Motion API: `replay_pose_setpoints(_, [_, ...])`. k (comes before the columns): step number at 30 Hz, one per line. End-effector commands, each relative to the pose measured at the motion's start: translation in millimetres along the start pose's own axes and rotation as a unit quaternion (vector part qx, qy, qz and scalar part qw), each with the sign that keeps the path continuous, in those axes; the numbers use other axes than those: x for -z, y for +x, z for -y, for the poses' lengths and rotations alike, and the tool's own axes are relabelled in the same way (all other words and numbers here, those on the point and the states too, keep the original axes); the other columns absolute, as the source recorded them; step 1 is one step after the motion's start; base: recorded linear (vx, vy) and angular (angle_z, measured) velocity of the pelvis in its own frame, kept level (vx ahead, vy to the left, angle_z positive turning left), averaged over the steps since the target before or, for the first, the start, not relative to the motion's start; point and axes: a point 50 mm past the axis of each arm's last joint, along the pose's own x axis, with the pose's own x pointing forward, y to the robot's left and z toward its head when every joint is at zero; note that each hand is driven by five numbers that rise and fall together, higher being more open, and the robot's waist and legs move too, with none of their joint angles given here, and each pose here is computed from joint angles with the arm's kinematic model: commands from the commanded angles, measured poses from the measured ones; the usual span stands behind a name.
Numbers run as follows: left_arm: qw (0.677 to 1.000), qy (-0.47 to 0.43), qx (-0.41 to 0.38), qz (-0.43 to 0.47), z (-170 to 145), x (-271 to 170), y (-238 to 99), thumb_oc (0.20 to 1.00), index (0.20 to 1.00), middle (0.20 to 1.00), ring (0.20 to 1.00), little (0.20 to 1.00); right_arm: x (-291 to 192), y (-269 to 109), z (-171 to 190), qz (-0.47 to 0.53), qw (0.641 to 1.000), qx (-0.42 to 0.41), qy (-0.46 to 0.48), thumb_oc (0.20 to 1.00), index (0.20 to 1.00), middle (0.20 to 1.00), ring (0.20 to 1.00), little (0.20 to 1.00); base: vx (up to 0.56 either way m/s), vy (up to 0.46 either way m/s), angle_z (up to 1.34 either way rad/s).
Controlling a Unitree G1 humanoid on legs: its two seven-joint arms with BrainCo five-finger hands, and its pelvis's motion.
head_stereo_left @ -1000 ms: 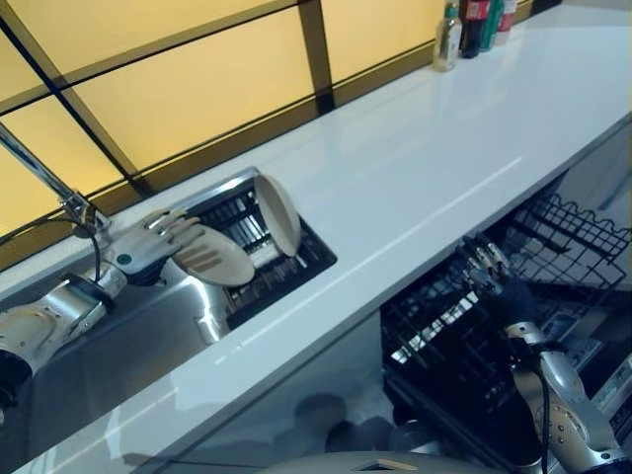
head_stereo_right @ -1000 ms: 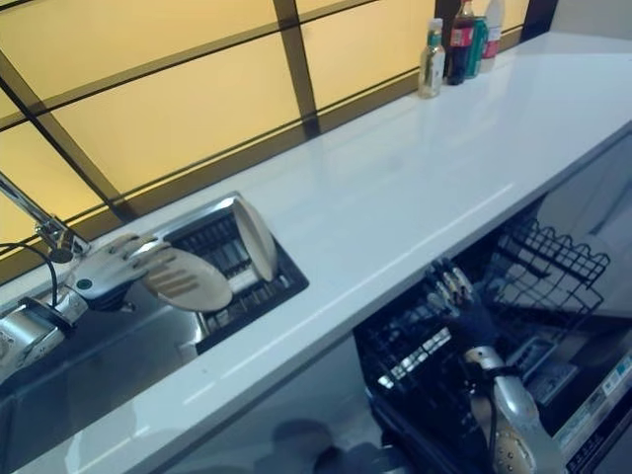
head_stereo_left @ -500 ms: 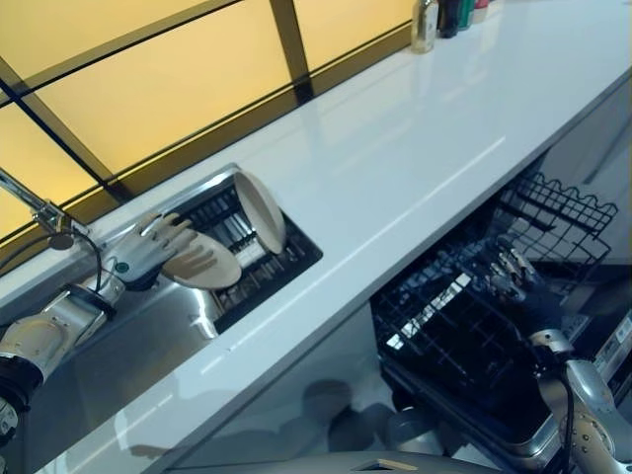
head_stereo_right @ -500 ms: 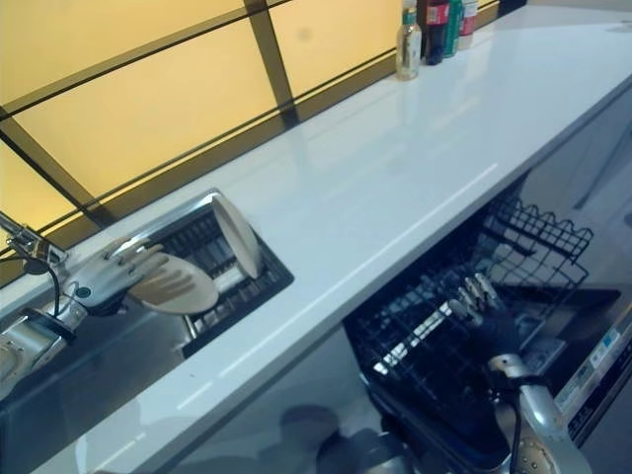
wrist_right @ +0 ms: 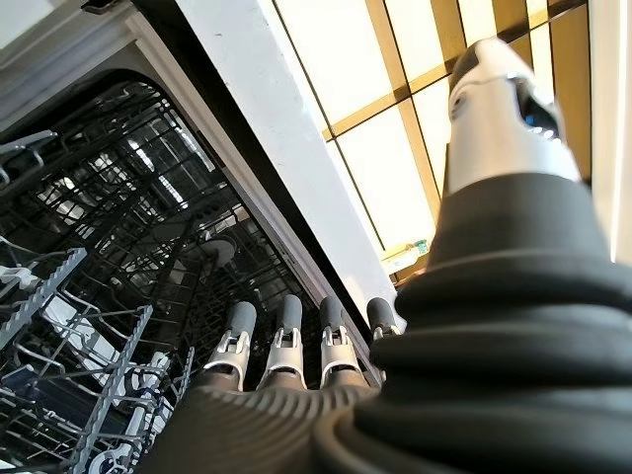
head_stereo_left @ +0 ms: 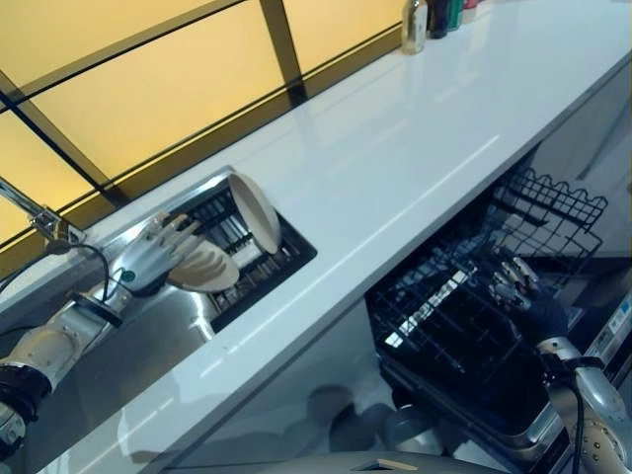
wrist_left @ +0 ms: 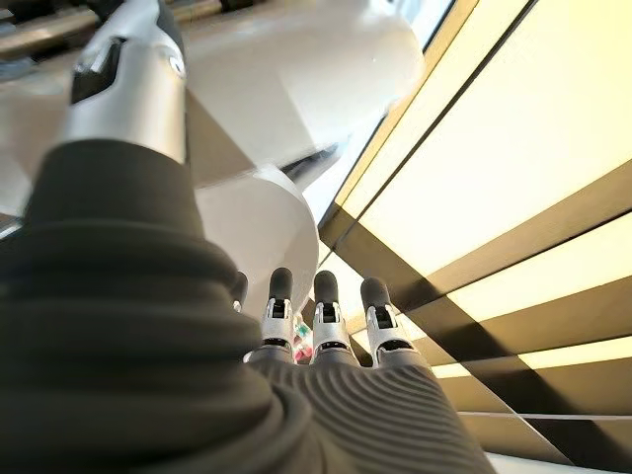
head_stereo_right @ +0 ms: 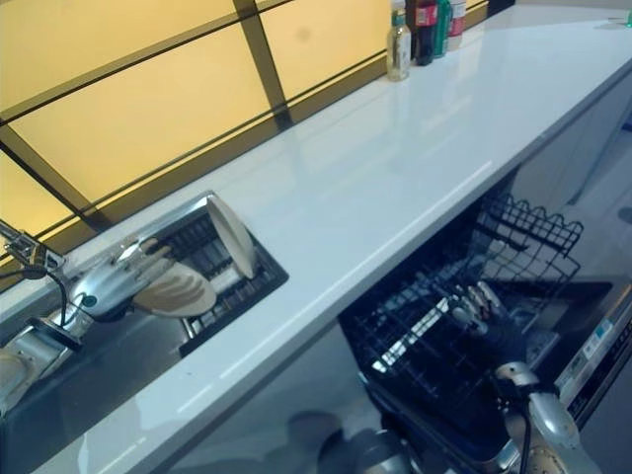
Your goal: Pick up plates and place into dishwasher.
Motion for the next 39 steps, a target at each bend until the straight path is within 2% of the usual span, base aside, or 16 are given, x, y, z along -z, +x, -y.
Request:
replay_pose_setpoints(1, [0.998,0.021,0.026,-0.045,1,17,-8,0.2,0.2,0.2,0.2,0.2,-24,0,-23,0.047,0.997,-0.056,-0.002,1.0,1.0,1.0,1.0,1.0,0.0,0.0,0.0])
replay_pose_setpoints(9, [0.997,0.028,0.056,-0.041,8,13,-9,0.2,0.2,0.2,0.2,0.2,-24,1,-25,0.051,0.997,-0.056,-0.013,1.0,1.0,1.0,1.0,1.0,0.0,0.0,0.0])
replay_pose_setpoints(22, [0.998,0.048,0.036,-0.031,4,18,-7,0.2,0.2,0.2,0.2,0.2,-28,3,-24,0.056,0.997,-0.06,-0.012,1.0,1.0,1.0,1.0,1.0,0.0,-0.001,0.0])
replay_pose_setpoints(31, [0.996,0.06,-0.041,-0.052,-29,56,4,0.2,0.2,0.2,0.2,0.2,-24,7,-32,0.07,0.995,-0.064,0.011,1.0,1.0,1.0,1.0,1.0,-0.07,-0.023,0.01])
replay_pose_setpoints(39, [0.985,0.051,-0.14,-0.092,-71,89,14,0.2,0.2,0.2,0.2,0.2,-19,12,-41,0.088,0.994,-0.062,0.03,1.0,1.0,1.0,1.0,1.0,-0.07,-0.009,0.03])
